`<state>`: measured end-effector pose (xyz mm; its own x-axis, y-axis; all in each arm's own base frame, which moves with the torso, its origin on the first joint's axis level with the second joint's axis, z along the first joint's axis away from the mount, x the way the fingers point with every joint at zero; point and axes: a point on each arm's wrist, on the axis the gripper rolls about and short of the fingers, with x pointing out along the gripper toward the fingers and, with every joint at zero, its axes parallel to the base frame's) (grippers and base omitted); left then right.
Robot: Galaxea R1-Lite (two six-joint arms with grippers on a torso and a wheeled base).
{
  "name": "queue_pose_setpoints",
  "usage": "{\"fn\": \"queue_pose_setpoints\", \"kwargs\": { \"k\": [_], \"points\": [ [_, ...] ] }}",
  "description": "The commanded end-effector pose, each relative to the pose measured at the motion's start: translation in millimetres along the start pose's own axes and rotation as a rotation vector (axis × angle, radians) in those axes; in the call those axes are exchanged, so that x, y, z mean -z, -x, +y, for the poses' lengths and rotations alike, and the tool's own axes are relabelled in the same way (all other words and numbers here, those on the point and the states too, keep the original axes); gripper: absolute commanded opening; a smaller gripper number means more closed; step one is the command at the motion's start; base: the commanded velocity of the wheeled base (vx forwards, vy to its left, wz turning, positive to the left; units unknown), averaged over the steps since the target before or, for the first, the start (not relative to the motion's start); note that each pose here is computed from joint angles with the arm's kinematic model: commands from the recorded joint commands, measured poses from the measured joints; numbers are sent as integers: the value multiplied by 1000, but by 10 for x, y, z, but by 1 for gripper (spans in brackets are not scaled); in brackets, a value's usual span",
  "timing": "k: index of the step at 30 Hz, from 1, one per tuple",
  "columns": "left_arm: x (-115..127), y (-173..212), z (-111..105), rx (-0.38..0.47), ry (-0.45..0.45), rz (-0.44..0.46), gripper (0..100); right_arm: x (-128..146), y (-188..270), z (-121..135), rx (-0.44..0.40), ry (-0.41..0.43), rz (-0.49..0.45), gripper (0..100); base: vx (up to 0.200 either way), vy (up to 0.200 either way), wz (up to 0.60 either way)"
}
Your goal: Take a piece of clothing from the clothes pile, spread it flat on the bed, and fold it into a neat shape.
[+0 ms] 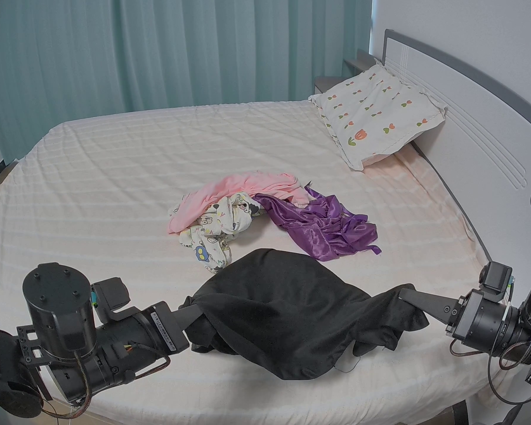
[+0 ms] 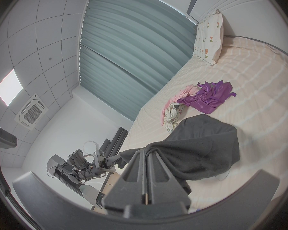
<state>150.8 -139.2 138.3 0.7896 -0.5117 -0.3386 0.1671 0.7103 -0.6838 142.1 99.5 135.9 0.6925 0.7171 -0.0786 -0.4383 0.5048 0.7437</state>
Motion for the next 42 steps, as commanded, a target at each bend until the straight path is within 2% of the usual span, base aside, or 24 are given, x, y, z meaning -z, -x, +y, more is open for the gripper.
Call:
{"fn": "queue_pose_setpoints", "kwargs": {
  "k": [1, 14, 17, 42],
  "points": [
    [15, 8, 23, -5, -1, 8, 0, -4, -5, 2, 1, 0, -5, 0, 0, 0, 0],
    [-34, 44, -4, 9, 13, -19, 0, -6, -1, -4, 20, -1, -23, 0, 0, 0, 0],
    [-52, 88, -22, 30, 18, -25, 0, -7, -3, -4, 20, 1, -25, 0, 0, 200, 0],
    [-57, 94, -12, 24, 15, -27, 0, -58, 15, 50, 18, 14, -87, 0, 0, 200, 0]
  ]
}}
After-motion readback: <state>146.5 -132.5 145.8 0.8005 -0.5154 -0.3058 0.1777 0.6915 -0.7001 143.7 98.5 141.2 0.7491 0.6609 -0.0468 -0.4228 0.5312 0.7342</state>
